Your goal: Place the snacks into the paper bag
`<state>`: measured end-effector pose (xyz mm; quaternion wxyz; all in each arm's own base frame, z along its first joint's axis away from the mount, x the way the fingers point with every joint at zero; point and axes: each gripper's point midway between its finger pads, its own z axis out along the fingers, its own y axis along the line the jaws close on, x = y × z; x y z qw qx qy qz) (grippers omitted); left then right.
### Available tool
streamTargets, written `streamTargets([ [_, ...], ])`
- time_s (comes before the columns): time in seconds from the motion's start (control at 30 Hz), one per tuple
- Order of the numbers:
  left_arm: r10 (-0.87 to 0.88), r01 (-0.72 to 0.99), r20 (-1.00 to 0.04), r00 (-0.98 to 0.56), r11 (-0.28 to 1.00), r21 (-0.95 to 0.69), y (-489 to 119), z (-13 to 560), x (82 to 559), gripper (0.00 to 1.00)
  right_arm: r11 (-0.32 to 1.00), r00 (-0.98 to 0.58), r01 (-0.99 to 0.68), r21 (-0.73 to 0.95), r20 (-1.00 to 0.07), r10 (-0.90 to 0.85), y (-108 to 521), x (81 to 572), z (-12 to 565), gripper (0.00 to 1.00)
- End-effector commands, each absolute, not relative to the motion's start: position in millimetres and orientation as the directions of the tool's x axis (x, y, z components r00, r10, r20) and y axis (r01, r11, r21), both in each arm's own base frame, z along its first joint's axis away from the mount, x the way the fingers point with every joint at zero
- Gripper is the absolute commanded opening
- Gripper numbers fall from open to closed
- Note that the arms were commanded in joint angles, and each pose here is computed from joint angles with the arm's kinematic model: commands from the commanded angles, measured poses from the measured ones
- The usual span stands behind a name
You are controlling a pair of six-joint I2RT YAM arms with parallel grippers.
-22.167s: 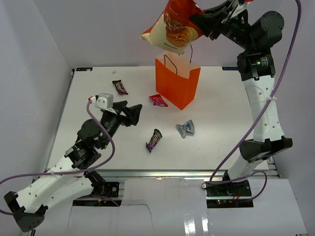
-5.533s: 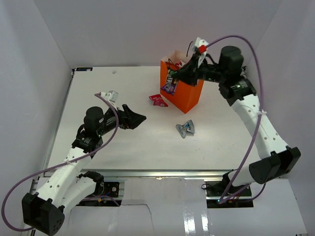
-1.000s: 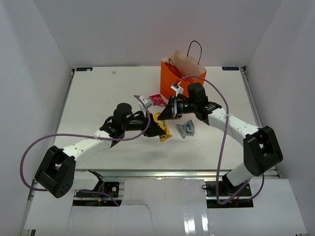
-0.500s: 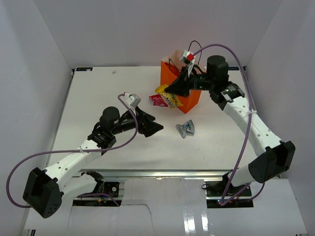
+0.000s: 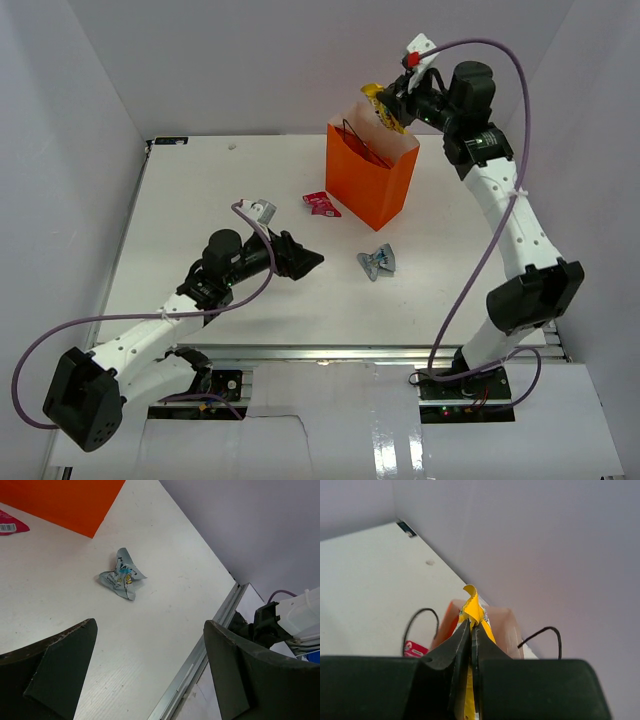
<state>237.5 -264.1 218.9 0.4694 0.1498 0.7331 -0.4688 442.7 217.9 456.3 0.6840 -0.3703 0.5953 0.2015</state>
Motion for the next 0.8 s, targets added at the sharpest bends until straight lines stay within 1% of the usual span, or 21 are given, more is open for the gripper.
streamTargets([
  [0.0,-0.270,0.639,-0.828,-0.492,0.535,-0.553,-257,228,241,0.98,0.715,0.219,-0.617,-0.328,-0.945,-0.244,206,486,433,0.08],
  [0.03,-0.273,0.633,-0.826,-0.494,0.539,-0.556,-256,227,241,0.98,0.724,0.207,-0.601,-0.340,-0.940,-0.271,204,497,420,0.08],
  [0.1,-0.281,0.621,-0.821,-0.497,0.546,-0.562,-254,225,241,0.98,0.733,0.200,-0.580,-0.355,-0.935,-0.295,202,507,414,0.11],
  [0.13,-0.286,0.607,-0.815,-0.504,0.555,-0.569,-252,221,241,0.98,0.739,0.189,-0.566,-0.366,-0.930,-0.316,199,514,406,0.18],
  [0.23,-0.305,0.585,-0.807,-0.506,0.566,-0.581,-249,221,243,0.98,0.741,0.178,-0.564,-0.364,-0.930,-0.321,194,513,402,0.34],
  [0.27,-0.307,0.577,-0.804,-0.510,0.571,-0.584,-248,218,243,0.98,0.737,0.172,-0.573,-0.358,-0.932,-0.319,193,510,399,0.45],
  [0.3,-0.313,0.570,-0.802,-0.509,0.575,-0.587,-247,219,244,0.98,0.735,0.166,-0.583,-0.348,-0.936,-0.311,193,506,401,0.49],
  [0.33,-0.330,0.542,-0.793,-0.512,0.593,-0.596,-244,216,247,0.98,0.734,0.165,-0.600,-0.316,-0.948,-0.273,192,495,412,0.55],
  [0.37,-0.340,0.526,-0.789,-0.512,0.602,-0.601,-242,215,249,0.98,0.729,0.162,-0.617,-0.296,-0.955,-0.251,191,488,419,0.59],
  [0.4,-0.345,0.508,-0.783,-0.517,0.613,-0.605,-240,213,251,0.98,0.693,0.156,-0.668,-0.271,-0.962,-0.225,196,473,423,0.62],
  [0.43,-0.355,0.494,-0.779,-0.517,0.620,-0.610,-239,212,252,0.98,0.685,0.167,-0.680,-0.261,-0.965,-0.202,188,459,438,0.64],
  [0.47,-0.378,0.468,-0.772,-0.512,0.630,-0.619,-236,213,256,0.98,0.663,0.158,-0.709,-0.240,-0.970,-0.182,187,447,442,0.74],
  [0.5,-0.389,0.451,-0.765,-0.513,0.636,-0.626,-234,212,258,0.98,0.628,0.142,-0.746,-0.222,-0.974,-0.176,187,435,437,0.78],
  [0.53,-0.401,0.438,-0.761,-0.510,0.640,-0.631,-232,212,259,0.98,0.542,0.142,-0.815,-0.204,-0.978,-0.155,187,406,440,0.91],
  [0.57,-0.423,0.410,-0.753,-0.505,0.650,-0.640,-229,211,263,0.98,0.490,0.134,-0.851,-0.192,-0.980,-0.150,188,391,434,0.97],
  [0.6,-0.430,0.398,-0.749,-0.505,0.654,-0.643,-227,209,264,0.98,0.428,0.138,-0.883,-0.192,-0.978,-0.154,189,376,425,0.99],
  [0.63,-0.434,0.389,-0.747,-0.503,0.658,-0.644,-226,208,264,0.98,0.287,0.080,-0.951,-0.119,-0.986,-0.145,193,337,398,0.95],
  [0.67,-0.436,0.382,-0.746,-0.504,0.662,-0.645,-226,206,266,0.98,0.214,0.073,-0.971,-0.106,-0.985,-0.155,193,317,383,0.92],
  [0.7,-0.434,0.378,-0.744,-0.508,0.664,-0.645,-226,204,266,0.98,0.121,0.256,-0.952,-0.283,-0.946,-0.199,191,306,369,0.91],
  [0.73,-0.430,0.376,-0.742,-0.514,0.665,-0.645,-227,202,266,0.98,0.052,0.168,-0.981,-0.186,-0.957,-0.237,188,265,334,0.90],
  [0.77,-0.423,0.369,-0.739,-0.523,0.669,-0.645,-228,197,267,0.98,0.010,0.226,-0.971,-0.237,-0.937,-0.267,185,254,319,0.90],
])
